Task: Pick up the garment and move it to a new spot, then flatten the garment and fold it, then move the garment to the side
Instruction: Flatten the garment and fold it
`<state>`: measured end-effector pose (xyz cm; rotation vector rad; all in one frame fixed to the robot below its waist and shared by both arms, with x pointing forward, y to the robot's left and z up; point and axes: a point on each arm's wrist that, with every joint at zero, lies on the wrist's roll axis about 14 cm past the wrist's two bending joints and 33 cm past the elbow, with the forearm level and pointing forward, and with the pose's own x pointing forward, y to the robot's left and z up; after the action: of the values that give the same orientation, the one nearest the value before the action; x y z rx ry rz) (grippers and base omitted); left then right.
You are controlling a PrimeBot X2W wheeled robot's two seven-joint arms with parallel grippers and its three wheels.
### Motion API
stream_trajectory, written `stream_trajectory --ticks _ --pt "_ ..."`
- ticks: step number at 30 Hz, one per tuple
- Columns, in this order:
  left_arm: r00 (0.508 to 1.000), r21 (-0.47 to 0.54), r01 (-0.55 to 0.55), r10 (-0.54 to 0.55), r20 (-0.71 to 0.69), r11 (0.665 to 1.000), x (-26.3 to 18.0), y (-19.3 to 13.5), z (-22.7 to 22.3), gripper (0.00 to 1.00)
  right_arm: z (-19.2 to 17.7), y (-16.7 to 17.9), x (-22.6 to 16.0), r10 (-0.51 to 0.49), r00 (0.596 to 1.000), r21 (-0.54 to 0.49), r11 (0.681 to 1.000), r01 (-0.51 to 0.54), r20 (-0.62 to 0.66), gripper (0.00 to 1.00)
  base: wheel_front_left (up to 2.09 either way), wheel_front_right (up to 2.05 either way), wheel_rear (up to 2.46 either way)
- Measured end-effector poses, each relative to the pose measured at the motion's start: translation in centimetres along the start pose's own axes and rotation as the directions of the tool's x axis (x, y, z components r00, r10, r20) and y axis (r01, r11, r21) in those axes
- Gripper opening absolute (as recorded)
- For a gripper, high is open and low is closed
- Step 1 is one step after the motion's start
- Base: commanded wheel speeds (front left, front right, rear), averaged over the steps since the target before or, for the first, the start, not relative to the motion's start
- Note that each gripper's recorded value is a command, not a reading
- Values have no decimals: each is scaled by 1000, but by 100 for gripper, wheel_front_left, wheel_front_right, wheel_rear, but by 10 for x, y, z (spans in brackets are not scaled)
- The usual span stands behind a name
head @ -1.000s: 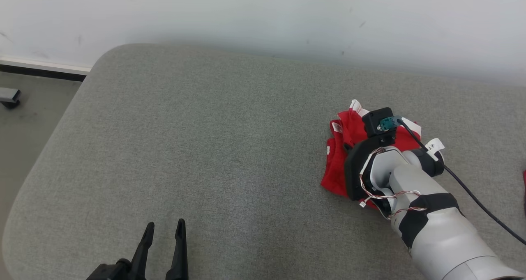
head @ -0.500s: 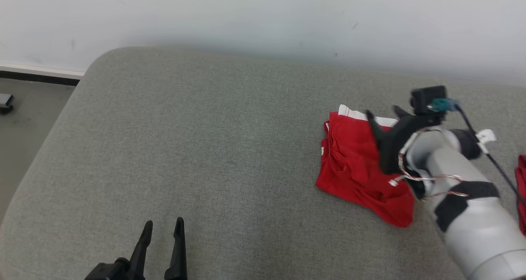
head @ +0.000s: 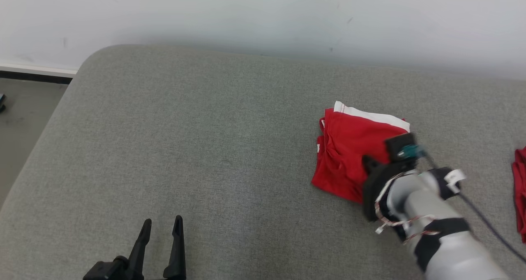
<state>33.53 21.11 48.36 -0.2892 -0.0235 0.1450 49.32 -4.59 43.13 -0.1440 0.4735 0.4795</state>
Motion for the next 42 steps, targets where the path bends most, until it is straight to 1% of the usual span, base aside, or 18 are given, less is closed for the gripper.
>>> stream_trajectory --ticks 3,4,8,12,15,17,20,22,23,24,25,26,28,30,34,35,38,42 --pt "1000 -1 5 -5 0 1000 -1 -1 0 100 -6 31 0 66 998 -39 997 -66 -14 0 0 0 0" --pt "1000 -1 5 -5 0 1000 -1 -1 0 100 -6 31 0 66 998 -39 997 -66 -14 0 0 0 0" --pt "1000 -2 8 -8 2 1000 -1 -2 0 100 -12 69 -2 153 988 -73 985 -155 -32 0 0 0 0" --pt "1000 2 9 -9 10 1000 -2 -1 3 100 -20 104 -12 241 969 -68 967 -244 -47 0 0 0 0" --pt "1000 4 9 -9 17 1000 -2 -1 5 100 -6 129 -22 313 950 -7 950 -313 13 0 0 0 0" --pt "1000 11 9 -10 22 1000 -3 0 7 100 8 136 -27 332 941 19 942 -334 66 0 0 0 0" --pt "999 20 12 -12 33 1000 -4 1 10 100 30 133 -34 319 933 56 942 -332 165 0 0 0 0" --pt "999 26 11 -12 37 1000 -7 2 11 100 45 122 -41 284 927 90 945 -313 243 0 0 0 0" --pt "999 29 11 -12 42 1000 -7 2 12 100 50 114 -45 261 925 97 950 -296 275 33 0 0 0" --pt "999 31 12 -13 48 999 -7 2 14 100 55 103 -49 233 923 103 956 -276 307 49 0 0 0" --pt "998 31 15 -16 54 999 -7 1 16 100 60 90 -53 198 919 106 963 -247 342 95 0 0 0" --pt "998 35 17 -19 59 999 -7 1 17 100 66 73 -58 157 913 107 972 -211 376 100 0 0 0" --pt "997 38 24 -27 67 999 -5 -1 20 100 73 45 -69 78 898 132 980 -149 434 100 0 0 0" --pt "996 46 32 -36 78 998 -3 -3 23 100 76 26 -80 20 882 148 984 -101 470 100 0 0 0" --pt "994 56 49 -54 92 997 2 -8 28 100 74 -10 -105 -92 849 196 981 -14 520 100 0 0 0" --pt "994 60 57 -62 94 997 3 -11 29 100 70 -19 -110 -122 846 218 976 8 519 100 0 0 0" --pt "992 77 76 -83 98 994 7 -16 30 100 58 -40 -128 -188 835 236 969 72 518 100 0 0 0" --pt "989 100 102 -112 101 990 12 -24 32 100 39 -62 -148 -256 828 237 959 154 499 100 0 0 0"
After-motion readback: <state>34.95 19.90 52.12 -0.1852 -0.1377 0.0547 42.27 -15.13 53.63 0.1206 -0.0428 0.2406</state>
